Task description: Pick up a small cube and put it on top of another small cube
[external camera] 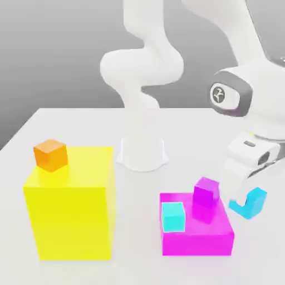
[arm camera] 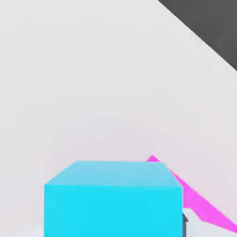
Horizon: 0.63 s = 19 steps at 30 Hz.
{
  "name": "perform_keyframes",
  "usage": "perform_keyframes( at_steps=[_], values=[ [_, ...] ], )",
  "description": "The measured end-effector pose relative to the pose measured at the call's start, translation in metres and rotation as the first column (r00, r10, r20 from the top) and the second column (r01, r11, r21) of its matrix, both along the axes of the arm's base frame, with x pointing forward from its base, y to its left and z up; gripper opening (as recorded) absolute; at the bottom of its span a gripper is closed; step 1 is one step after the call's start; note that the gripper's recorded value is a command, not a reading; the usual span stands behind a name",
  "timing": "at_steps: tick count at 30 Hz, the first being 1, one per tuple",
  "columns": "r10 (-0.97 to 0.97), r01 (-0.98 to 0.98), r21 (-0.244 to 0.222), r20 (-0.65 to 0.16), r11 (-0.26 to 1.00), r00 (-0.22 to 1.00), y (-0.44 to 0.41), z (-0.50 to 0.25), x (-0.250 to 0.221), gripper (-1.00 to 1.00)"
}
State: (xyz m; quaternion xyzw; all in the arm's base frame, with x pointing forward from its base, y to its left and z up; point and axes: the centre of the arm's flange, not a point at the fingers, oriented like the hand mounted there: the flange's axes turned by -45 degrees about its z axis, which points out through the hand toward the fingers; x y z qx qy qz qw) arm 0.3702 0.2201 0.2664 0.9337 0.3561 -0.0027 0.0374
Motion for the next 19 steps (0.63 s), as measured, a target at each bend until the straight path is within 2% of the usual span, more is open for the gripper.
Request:
perform_keyframes(
  at_steps=[5,10,16,17,19],
  values=[
    [0.049,-0.049,0.012,-0.008,0.999,0.999,-0.027,0.028,-0.028,-1.0],
    [0.105,-0.104,0.058,-0.02,0.993,0.994,-0.052,0.049,-0.06,-1.0],
    [0.12,-0.118,0.072,-0.023,0.99,0.993,-0.057,-0.003,-0.066,-1.0],
    [0.12,-0.118,0.072,-0.023,0.99,0.992,-0.057,-0.011,-0.067,1.0],
    [0.12,-0.118,0.072,-0.023,0.99,0.992,-0.057,-0.011,-0.067,1.0]
  ],
)
